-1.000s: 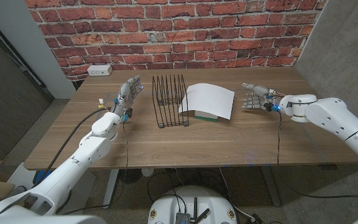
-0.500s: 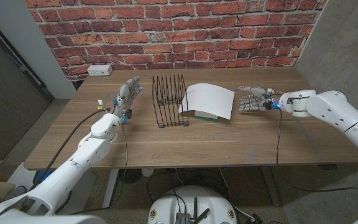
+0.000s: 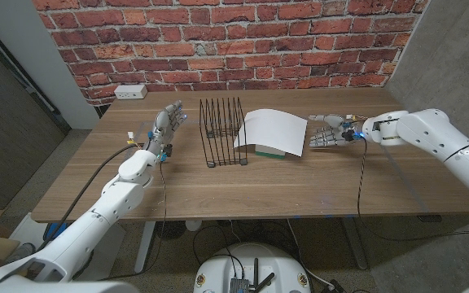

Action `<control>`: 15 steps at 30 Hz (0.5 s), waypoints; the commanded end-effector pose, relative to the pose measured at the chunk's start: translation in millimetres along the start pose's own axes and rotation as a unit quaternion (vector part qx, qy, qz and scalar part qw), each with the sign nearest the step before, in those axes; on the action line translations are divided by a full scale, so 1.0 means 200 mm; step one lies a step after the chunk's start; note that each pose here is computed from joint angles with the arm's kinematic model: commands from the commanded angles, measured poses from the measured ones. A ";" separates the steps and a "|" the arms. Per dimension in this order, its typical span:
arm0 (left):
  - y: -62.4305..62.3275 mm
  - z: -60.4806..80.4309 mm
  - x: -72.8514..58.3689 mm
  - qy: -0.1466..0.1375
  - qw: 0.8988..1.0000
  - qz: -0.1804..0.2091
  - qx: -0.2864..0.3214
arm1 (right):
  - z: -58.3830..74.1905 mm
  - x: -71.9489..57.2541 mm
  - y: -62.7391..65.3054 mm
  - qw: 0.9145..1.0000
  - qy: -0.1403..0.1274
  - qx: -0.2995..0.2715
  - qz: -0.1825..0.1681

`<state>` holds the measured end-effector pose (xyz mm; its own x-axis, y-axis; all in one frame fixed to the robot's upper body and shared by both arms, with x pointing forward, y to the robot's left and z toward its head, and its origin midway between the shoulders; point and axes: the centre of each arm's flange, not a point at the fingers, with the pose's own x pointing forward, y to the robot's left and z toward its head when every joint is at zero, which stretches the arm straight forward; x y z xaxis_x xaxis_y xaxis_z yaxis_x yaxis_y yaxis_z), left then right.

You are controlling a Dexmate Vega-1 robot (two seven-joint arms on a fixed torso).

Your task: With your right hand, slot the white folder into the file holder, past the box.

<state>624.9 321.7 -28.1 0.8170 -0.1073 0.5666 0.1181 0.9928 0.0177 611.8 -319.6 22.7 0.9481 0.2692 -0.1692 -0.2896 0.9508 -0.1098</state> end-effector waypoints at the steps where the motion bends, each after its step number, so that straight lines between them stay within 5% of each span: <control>1: 0.00 -0.01 -0.02 0.003 1.000 0.001 -0.003 | 0.03 0.04 0.02 1.000 0.024 0.003 0.016; 15: 0.00 -0.03 -0.01 0.004 1.000 0.000 -0.009 | 0.05 0.09 0.06 0.999 0.043 0.001 0.020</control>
<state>624.5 321.7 -31.7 0.8202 -0.1065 0.5620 0.1218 0.9925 0.0104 621.1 -308.8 26.2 0.9294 0.2915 -0.2265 -0.3197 0.9423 -0.0990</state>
